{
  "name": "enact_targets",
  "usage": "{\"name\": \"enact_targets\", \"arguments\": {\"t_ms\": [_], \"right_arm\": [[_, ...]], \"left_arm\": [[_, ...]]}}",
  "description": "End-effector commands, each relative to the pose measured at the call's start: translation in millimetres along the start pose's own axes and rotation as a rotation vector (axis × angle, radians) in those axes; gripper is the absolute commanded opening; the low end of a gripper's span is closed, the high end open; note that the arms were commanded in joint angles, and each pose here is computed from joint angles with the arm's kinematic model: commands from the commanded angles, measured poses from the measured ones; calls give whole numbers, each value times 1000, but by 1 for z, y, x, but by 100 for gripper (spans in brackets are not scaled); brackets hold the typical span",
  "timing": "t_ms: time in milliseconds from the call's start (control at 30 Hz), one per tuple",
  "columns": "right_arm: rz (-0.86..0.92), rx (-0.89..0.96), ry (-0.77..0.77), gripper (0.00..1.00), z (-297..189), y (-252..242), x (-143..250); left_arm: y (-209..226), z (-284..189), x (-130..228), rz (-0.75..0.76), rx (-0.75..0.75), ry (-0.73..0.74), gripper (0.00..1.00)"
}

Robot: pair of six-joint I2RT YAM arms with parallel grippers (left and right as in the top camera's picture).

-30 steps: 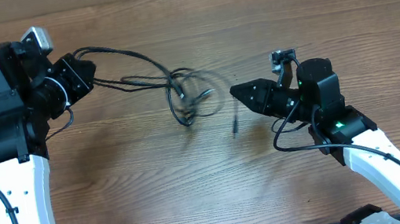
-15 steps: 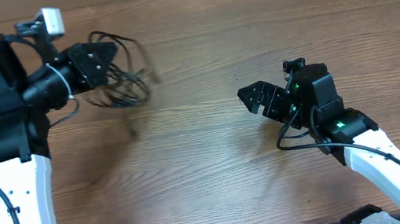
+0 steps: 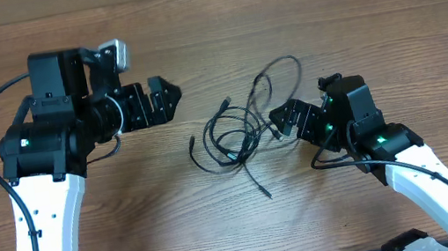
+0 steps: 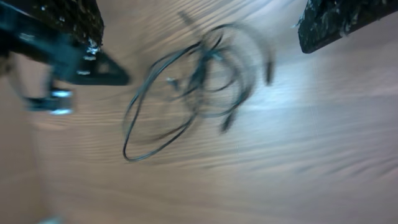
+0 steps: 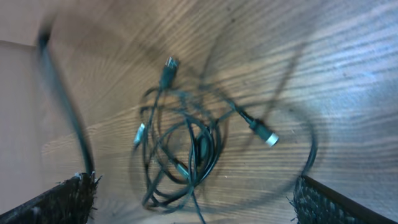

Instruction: Untangle cables

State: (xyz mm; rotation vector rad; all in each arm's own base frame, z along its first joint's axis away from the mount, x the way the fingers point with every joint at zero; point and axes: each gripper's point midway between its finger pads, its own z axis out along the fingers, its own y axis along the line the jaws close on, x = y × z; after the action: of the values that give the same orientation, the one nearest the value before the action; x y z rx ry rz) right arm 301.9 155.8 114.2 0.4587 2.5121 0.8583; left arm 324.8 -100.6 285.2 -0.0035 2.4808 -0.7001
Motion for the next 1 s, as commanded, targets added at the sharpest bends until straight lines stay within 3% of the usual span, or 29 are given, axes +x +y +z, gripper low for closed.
{"name": "enact_targets", "arguments": {"t_ms": [0, 367, 667, 967], "right_arm": [[-5, 1, -11, 100, -6, 2, -2], [8, 29, 17, 100, -6, -5, 5], [8, 29, 17, 100, -6, -5, 5], [8, 29, 17, 100, -6, -5, 5]], "left_arm": [[23, -8, 1, -42, -157, -17, 100], [2, 50, 39, -25, -55, 204, 100], [19, 103, 58, -48, -100, 347, 100], [29, 122, 70, -110, -129, 416, 100]]}}
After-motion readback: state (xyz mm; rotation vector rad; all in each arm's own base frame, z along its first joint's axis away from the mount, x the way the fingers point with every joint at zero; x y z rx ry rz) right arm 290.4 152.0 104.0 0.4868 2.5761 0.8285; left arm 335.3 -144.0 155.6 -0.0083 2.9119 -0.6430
